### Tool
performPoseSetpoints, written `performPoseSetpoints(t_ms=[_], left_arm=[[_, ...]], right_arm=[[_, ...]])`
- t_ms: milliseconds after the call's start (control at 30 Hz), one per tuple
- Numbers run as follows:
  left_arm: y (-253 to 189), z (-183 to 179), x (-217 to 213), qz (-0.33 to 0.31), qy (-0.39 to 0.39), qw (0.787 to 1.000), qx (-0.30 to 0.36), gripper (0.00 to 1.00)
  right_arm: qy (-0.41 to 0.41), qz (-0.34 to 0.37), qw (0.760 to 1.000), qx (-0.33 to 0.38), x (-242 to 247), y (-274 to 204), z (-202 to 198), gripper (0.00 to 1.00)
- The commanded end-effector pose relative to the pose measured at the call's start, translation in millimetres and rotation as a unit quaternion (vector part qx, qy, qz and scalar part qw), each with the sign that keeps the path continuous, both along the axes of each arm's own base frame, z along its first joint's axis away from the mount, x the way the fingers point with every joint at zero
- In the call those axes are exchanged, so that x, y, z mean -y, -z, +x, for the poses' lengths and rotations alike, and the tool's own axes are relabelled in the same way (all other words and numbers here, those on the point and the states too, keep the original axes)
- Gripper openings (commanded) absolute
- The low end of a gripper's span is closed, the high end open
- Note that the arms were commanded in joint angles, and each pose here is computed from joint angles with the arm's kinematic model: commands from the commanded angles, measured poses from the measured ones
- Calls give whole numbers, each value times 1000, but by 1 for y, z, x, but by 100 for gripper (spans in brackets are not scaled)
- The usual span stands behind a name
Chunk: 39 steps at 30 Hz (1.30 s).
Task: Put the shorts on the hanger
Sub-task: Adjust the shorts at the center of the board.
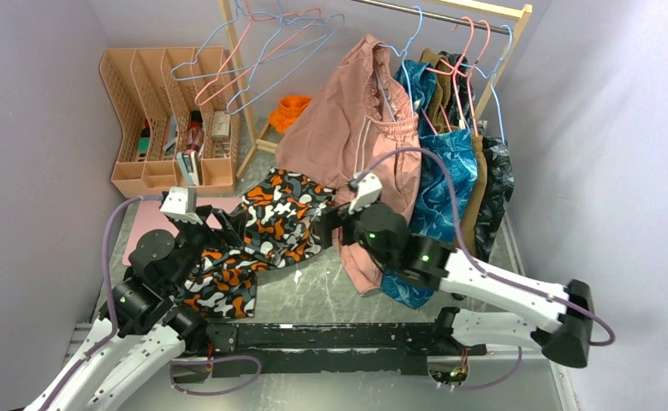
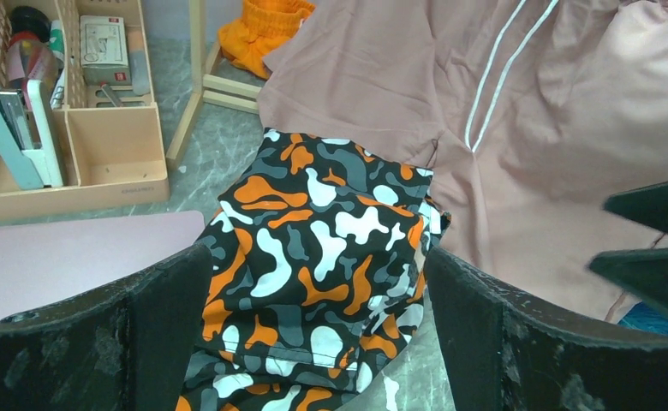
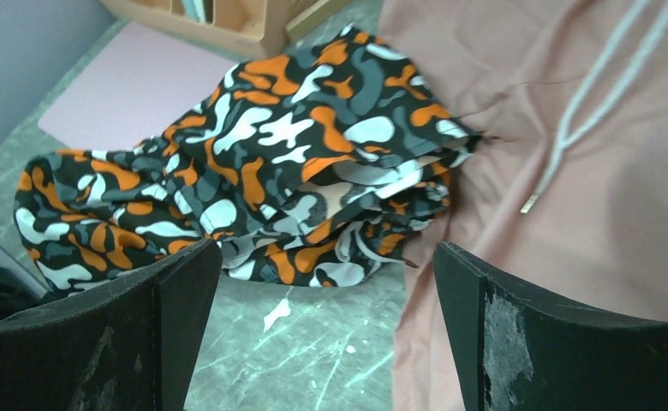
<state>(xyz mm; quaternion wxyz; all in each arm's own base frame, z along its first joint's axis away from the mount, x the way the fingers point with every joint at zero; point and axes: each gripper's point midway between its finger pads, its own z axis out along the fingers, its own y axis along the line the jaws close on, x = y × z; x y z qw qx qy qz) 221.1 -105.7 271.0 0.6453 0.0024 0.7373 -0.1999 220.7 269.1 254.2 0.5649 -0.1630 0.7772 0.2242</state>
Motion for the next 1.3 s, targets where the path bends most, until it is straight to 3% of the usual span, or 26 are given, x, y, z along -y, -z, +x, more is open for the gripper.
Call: performPoseSetpoints(t_ms=[0, 500, 867, 967, 1267], left_arm=[[-4, 0, -1, -1, 0, 1000, 18, 98], [11, 13, -7, 19, -38, 999, -20, 96], [7, 8, -18, 18, -58, 998, -19, 94], [6, 6, -19, 17, -56, 998, -16, 94], [7, 10, -24, 27, -70, 997, -20, 94]], right_arm=[[-61, 4, 998, -30, -49, 20, -3, 99], [-69, -16, 993, -94, -138, 85, 29, 95], [16, -30, 993, -116, -128, 116, 49, 89], [3, -18, 992, -124, -133, 121, 45, 79], [-33, -30, 991, -127, -142, 113, 55, 27]])
